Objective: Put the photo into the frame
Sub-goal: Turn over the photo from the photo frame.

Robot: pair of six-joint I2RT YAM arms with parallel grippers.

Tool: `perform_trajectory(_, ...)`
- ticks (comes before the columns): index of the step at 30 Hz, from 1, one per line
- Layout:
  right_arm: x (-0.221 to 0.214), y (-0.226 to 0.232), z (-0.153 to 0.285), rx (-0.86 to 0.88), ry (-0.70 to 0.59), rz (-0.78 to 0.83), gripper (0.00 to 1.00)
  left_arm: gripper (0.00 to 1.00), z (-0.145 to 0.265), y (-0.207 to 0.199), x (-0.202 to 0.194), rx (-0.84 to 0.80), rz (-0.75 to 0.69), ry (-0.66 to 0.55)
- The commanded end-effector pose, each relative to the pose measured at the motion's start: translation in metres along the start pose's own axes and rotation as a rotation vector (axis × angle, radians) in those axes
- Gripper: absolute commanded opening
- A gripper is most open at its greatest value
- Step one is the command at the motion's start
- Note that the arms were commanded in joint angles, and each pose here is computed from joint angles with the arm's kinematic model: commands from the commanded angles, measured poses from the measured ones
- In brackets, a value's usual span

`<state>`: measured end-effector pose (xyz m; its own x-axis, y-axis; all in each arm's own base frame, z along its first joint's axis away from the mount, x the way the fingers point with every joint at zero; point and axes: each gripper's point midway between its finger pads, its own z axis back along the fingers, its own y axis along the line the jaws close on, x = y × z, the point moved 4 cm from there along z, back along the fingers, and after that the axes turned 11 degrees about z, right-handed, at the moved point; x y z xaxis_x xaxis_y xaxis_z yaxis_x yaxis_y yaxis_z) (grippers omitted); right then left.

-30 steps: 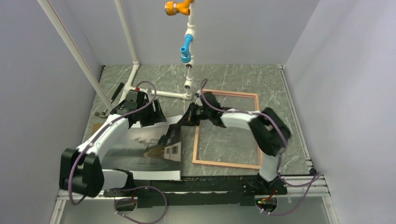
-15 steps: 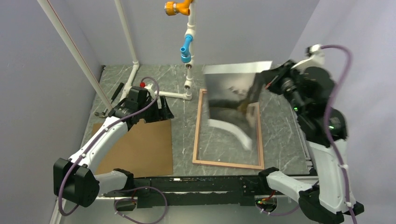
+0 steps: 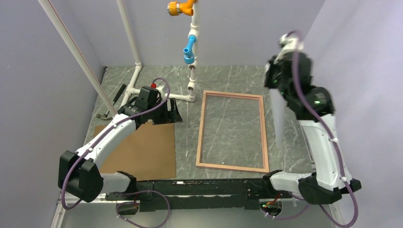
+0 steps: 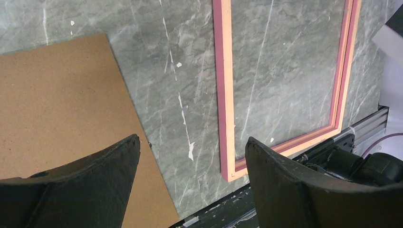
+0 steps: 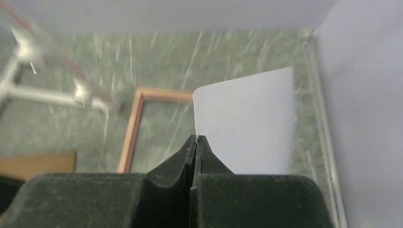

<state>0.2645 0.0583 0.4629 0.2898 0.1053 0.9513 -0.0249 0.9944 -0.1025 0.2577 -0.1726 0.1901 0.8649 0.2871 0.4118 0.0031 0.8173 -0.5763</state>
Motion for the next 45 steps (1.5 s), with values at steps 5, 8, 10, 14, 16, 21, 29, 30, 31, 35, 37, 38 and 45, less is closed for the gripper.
perform_trajectory(5, -0.108, 0.111, -0.01, 0.457, 0.114, 0.178, 0.0, 0.85, -0.003, -0.002, -0.002, -0.018, 0.026, -0.003)
perform_trajectory(8, -0.142, 0.153, -0.006, 0.607, 0.128, 0.198, 0.0, 0.85, -0.005, -0.001, -0.004, -0.024, 0.051, -0.006)
perform_trajectory(10, -0.165, 0.181, -0.004, 0.704, 0.132, 0.187, 0.0, 0.85, -0.006, 0.0, -0.004, -0.024, 0.066, -0.018)
perform_trajectory(14, -0.197, 0.232, 0.008, 0.829, 0.122, 0.226, 0.0, 0.85, -0.009, 0.0, -0.004, -0.044, 0.104, -0.017)
perform_trajectory(16, -0.213, 0.254, 0.02, 0.888, 0.131, 0.266, 0.0, 0.86, -0.012, 0.001, -0.006, -0.065, 0.127, -0.006)
perform_trajectory(21, -0.251, 0.273, 0.026, 0.939, 0.22, 0.265, 0.54, 0.86, -0.022, -0.001, -0.016, -0.183, 0.151, 0.069)
perform_trajectory(29, -0.246, 0.224, 0.009, 0.839, 0.25, -0.014, 0.99, 0.85, -0.059, 0.003, -0.049, -0.228, 0.118, 0.283)
perform_trajectory(30, -0.247, 0.214, 0.004, 0.825, 0.27, -0.056, 0.99, 0.84, -0.064, 0.002, -0.054, -0.224, 0.109, 0.308)
perform_trajectory(31, -0.248, 0.205, 0.0, 0.82, 0.278, -0.091, 0.99, 0.84, -0.069, 0.002, -0.058, -0.212, 0.1, 0.33)
perform_trajectory(35, -0.255, 0.172, -0.009, 0.765, 0.301, -0.152, 0.99, 0.82, -0.091, 0.008, -0.072, -0.182, 0.081, 0.395)
perform_trajectory(37, -0.256, 0.161, -0.013, 0.729, 0.311, -0.168, 0.99, 0.79, -0.1, 0.004, -0.08, -0.204, 0.07, 0.432)
perform_trajectory(38, -0.257, 0.156, -0.015, 0.719, 0.316, -0.171, 0.99, 0.77, -0.103, 0.001, -0.083, -0.221, 0.066, 0.445)
perform_trajectory(45, -0.257, 0.141, -0.024, 0.671, 0.332, -0.205, 0.99, 0.21, -0.106, -0.009, -0.095, -0.257, 0.049, 0.468)
